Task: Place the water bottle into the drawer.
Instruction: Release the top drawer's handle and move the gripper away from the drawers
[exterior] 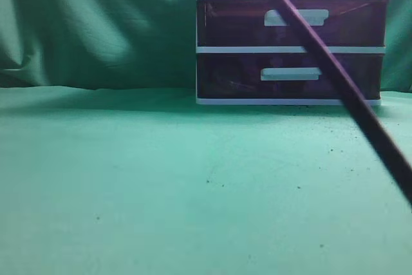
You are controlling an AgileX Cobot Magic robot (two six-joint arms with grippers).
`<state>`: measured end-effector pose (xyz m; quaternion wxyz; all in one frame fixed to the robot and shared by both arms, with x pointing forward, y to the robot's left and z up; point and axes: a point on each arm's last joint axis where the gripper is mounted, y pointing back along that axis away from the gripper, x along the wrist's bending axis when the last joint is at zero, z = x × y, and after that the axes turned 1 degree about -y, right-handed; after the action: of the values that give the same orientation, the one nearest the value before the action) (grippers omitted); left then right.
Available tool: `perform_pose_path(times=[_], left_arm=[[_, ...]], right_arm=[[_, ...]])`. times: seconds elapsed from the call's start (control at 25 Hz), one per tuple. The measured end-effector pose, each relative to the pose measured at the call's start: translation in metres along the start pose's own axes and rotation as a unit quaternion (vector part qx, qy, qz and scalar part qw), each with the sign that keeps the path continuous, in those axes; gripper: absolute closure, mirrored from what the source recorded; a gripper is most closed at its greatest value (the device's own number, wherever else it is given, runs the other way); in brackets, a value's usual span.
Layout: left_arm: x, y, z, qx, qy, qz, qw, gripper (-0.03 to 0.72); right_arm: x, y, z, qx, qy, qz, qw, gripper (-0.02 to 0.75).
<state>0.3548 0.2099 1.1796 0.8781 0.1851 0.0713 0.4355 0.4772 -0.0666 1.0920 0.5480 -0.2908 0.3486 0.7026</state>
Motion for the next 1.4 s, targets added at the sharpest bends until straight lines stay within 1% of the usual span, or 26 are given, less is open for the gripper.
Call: perform_pose_path(times=[0.04,0.2,0.24,0.28,0.32,0.44,0.52,0.6,0.68,0.84,0.96,1.08,1.24,1.4], left_arm=[[0.0,0.011,-0.011,-0.013,0.001,-0.003,1.0,0.688],[0.001,0.045,-0.054,-0.073,-0.003,-0.004,0.997,0.688],[0.001,0.053,-0.064,-0.09,-0.003,-0.004,0.996,0.688],[0.001,0.056,-0.074,-0.097,-0.003,-0.004,0.995,0.688],[0.001,0.061,-0.084,-0.111,-0.002,-0.004,0.994,0.688],[0.001,0.067,-0.11,-0.15,0.017,-0.009,0.989,0.688],[0.0,0.07,-0.124,-0.183,0.035,-0.015,0.982,0.688],[-0.001,0.066,-0.137,-0.2,0.046,-0.019,0.979,0.688],[-0.001,0.06,-0.148,-0.201,0.054,-0.021,0.978,0.688],[-0.003,0.039,-0.172,-0.173,0.064,-0.025,0.983,0.688],[-0.005,0.025,-0.187,-0.17,0.066,-0.029,0.983,0.688],[-0.006,0.015,-0.201,-0.157,0.065,-0.029,0.985,0.688],[-0.007,0.007,-0.215,-0.135,0.064,-0.028,0.988,0.688],[-0.007,0.005,-0.218,-0.127,0.064,-0.028,0.989,0.688]], right_arm=[[0.001,0.007,0.003,0.003,-0.019,0.012,1.0,0.549],[0.002,0.031,0.005,0.035,-0.108,0.062,0.992,0.541],[0.002,0.034,0.003,0.051,-0.131,0.071,0.987,0.567],[0.003,0.036,0.001,0.065,-0.147,0.08,0.984,0.567],[0.001,0.038,0.0,0.066,-0.148,0.077,0.984,0.567],[-0.001,0.047,0.002,0.065,-0.147,0.069,0.985,0.567],[0.0,0.054,0.006,0.057,-0.147,0.073,0.985,0.567],[0.002,0.06,0.01,0.047,-0.145,0.08,0.985,0.567],[0.006,0.065,0.014,0.04,-0.142,0.088,0.985,0.567],[0.011,0.073,0.019,0.028,-0.136,0.099,0.985,0.567],[0.013,0.076,0.021,0.023,-0.135,0.105,0.985,0.567],[0.013,0.076,0.021,0.022,-0.135,0.105,0.985,0.567],[0.013,0.077,0.021,0.021,-0.136,0.105,0.985,0.567],[0.013,0.077,0.022,0.019,-0.136,0.108,0.985,0.567]])
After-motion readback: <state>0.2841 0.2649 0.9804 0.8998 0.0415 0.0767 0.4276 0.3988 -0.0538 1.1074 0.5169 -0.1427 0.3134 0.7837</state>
